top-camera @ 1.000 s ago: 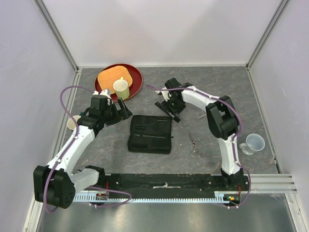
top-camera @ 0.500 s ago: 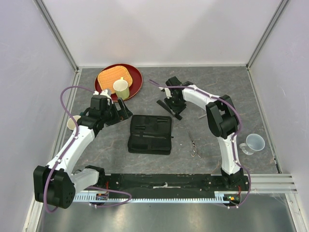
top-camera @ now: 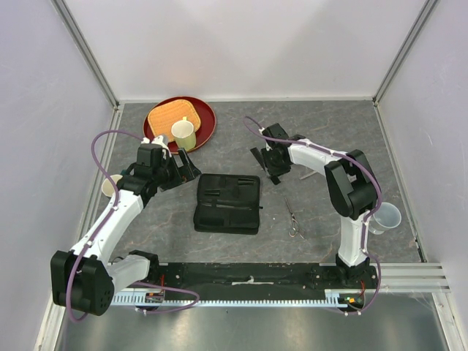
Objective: Sort the hair-cutting tools
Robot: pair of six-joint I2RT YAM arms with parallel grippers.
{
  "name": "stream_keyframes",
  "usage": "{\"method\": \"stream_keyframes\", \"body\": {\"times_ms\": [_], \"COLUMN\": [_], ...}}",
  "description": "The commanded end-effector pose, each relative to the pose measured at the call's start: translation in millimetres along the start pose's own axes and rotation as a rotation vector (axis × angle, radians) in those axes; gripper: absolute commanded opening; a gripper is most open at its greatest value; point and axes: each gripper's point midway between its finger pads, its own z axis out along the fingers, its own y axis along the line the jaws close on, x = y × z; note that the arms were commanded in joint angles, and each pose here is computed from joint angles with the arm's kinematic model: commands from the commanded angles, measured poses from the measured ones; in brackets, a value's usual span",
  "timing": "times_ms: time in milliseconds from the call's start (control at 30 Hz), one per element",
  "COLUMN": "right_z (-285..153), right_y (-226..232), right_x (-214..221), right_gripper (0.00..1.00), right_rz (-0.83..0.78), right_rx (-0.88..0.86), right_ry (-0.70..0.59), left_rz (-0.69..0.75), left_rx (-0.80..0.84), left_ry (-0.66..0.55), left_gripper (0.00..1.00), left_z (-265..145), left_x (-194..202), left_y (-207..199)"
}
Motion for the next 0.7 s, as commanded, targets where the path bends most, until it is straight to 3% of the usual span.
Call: {"method": "stream_keyframes", "body": {"times_ms": [0, 133, 467, 600, 667], "right_z": [7.8, 3.1, 13.4, 18.3, 21.6], "right_y": [-12.4, -10.2, -9.0, -9.1, -8.8], "right_x": [37.4, 22.8, 42.3, 46.8, 50.5], "right_gripper": [0.48, 0.51, 0.54, 0.52, 0.47], "right_rz": [0.048, 0.034, -0.083, -0.097, -0.104], "right_rx": [0.05, 0.044, 0.012, 0.008, 0.008], "right_ry": [0.136, 0.117, 0.266, 0.291, 0.313], "left_rz": [0.025, 0.026, 0.025, 0.024, 0.024], "left_rx": [0.027, 0.024, 0.028, 0.034, 0.034], "left_ry": [-0.017, -0.024, -0.018, -0.016, -0.016], "left_gripper": [0.98, 0.98, 0.98, 0.98, 0.98], "left_z": [-0.7, -2.1, -1.4, -0.7, -1.5], "left_x": [-7.3, -7.2, -3.9, -3.9, -3.7], "left_y": [-5.4, -4.4, -3.8, -4.9, -5.0]}}
